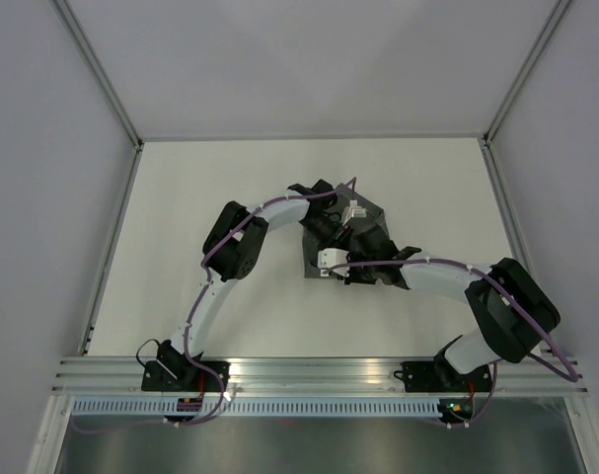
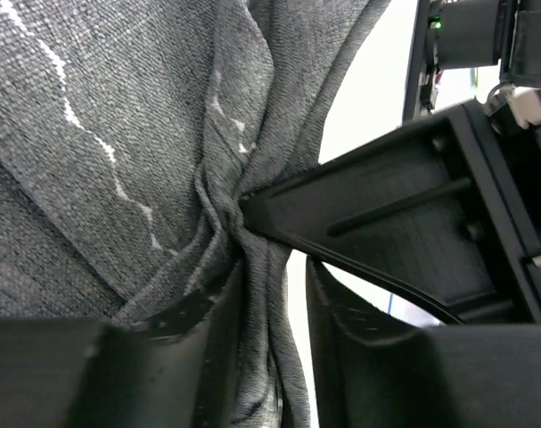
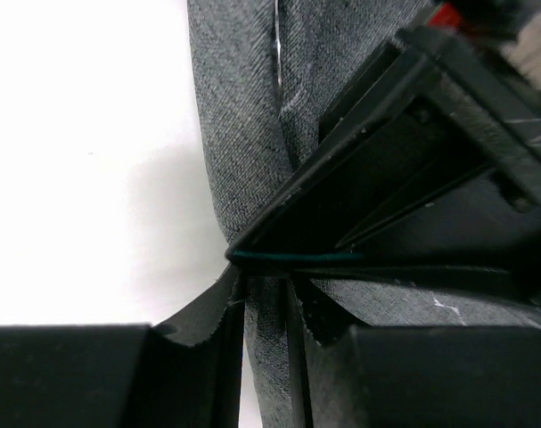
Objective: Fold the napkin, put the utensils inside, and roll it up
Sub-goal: Roll the napkin with the utensil
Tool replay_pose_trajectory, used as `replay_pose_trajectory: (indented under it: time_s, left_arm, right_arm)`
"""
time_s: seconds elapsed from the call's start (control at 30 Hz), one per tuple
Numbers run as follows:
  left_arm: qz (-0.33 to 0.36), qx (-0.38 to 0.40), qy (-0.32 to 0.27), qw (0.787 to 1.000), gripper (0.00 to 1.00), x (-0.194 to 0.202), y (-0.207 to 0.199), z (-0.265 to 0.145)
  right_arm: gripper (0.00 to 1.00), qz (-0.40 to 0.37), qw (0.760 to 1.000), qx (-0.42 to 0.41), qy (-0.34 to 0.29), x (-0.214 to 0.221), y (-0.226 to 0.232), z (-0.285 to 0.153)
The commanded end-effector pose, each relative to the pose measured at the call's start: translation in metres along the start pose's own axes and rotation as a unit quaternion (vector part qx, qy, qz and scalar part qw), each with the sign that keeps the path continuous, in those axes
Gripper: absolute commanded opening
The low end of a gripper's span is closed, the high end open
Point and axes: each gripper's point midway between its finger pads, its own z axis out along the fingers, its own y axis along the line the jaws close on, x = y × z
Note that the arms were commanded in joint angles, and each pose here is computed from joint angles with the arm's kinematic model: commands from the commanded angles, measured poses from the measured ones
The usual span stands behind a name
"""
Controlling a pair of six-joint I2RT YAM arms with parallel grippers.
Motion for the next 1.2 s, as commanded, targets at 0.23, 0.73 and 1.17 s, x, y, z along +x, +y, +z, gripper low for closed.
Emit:
replay_pose_trajectory:
  time_s: [0.23, 0.73, 1.17]
  left_arm:
    - [0.079, -0.072, -0.077, 0.991, 0.50, -0.065, -0.045, -0.042]
    - [0.011, -0.404, -0.387, 0.828, 0.53, -0.078, -0.024, -0.216]
    - [0.178, -0.497, -0.527, 0.666, 0.56, -0.032, -0.110, -0.245]
  right_arm:
    - [0.18, 0.067, 0.983, -0.169, 0.000, 0.013, 0.037, -0.006]
    - [0.17, 0.143, 0.930, -0.339, -0.012, 0.007, 0.037, -0.016]
    - [0.17, 0.199, 0.888, -0.413, 0.000, 0.015, 0.026, 0.005]
